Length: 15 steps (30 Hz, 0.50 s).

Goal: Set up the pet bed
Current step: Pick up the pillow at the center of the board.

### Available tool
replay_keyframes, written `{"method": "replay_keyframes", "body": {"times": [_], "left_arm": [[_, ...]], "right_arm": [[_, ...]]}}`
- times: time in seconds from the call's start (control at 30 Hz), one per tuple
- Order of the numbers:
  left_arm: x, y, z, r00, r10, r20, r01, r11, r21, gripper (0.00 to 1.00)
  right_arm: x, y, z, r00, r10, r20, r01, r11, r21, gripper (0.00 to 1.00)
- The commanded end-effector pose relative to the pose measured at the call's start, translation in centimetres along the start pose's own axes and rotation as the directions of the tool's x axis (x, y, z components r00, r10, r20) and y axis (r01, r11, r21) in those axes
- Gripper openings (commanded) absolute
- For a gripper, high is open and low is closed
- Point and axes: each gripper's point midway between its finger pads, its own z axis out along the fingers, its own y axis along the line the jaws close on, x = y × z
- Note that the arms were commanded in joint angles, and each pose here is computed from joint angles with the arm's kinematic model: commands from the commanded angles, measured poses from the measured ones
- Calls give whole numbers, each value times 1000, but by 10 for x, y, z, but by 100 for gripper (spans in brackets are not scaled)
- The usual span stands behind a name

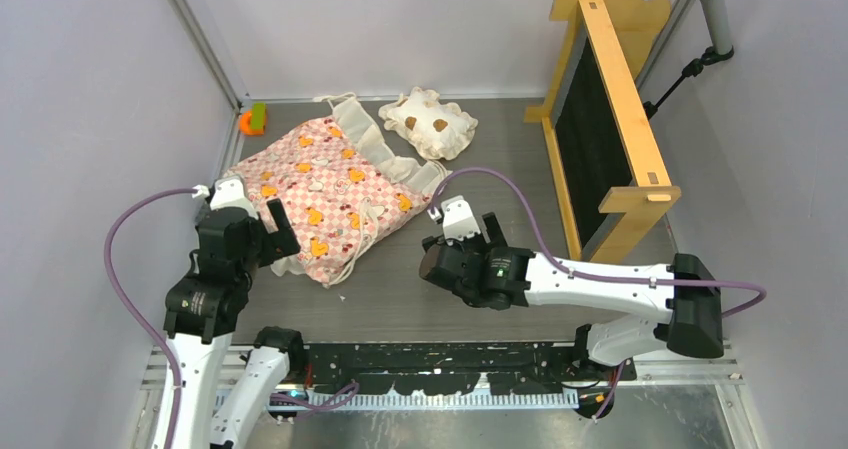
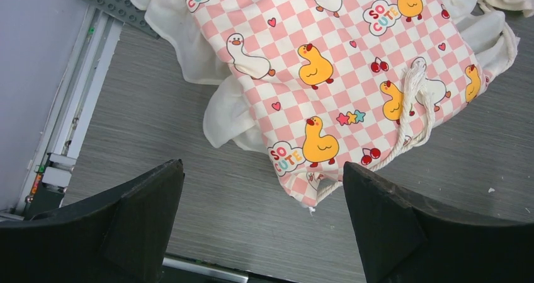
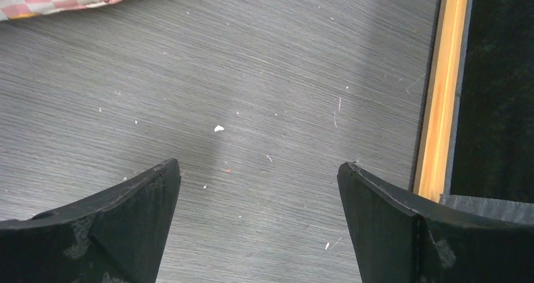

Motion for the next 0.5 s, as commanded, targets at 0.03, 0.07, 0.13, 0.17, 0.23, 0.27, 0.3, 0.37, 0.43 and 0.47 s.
{"method": "replay_keyframes", "body": {"times": [0.03,0.07,0.13,0.17,0.23,0.27,0.3,0.37,0.43,0.47], "left_arm": [[-11,0,-3,999,-20,49,20,1000,5,100],[-10,0,-3,999,-21,45,21,1000,1,100],[-10,1,-2,999,-21,43,21,1000,-2,100],[-10,1,-2,999,-20,42,20,1000,-2,100],[-10,1,-2,999,-20,41,20,1000,-3,100],[-10,1,-1,999,-21,40,21,1000,-5,100],[-10,1,-1,999,-22,41,22,1000,-6,100],[-10,1,-1,999,-22,42,23,1000,-6,100],[-10,2,-2,999,-24,43,24,1000,-8,100],[-10,2,-2,999,-25,45,26,1000,-9,100]], "right_arm": [[-6,2,2,1000,-6,-12,6,999,43,99],[-4,4,4,999,-22,-26,24,999,48,99],[-2,7,7,998,-41,-38,43,998,55,99],[-2,7,8,999,-39,-36,41,997,57,99],[-4,10,8,999,-27,-33,28,998,50,99],[-4,11,7,999,-17,-31,18,999,40,99],[-4,12,7,1000,-8,-29,9,999,31,99],[-3,10,7,1000,14,-19,-13,999,31,99],[-4,9,5,1000,26,-12,-26,999,21,99],[-7,11,4,1000,31,-5,-31,1000,8,99]]}}
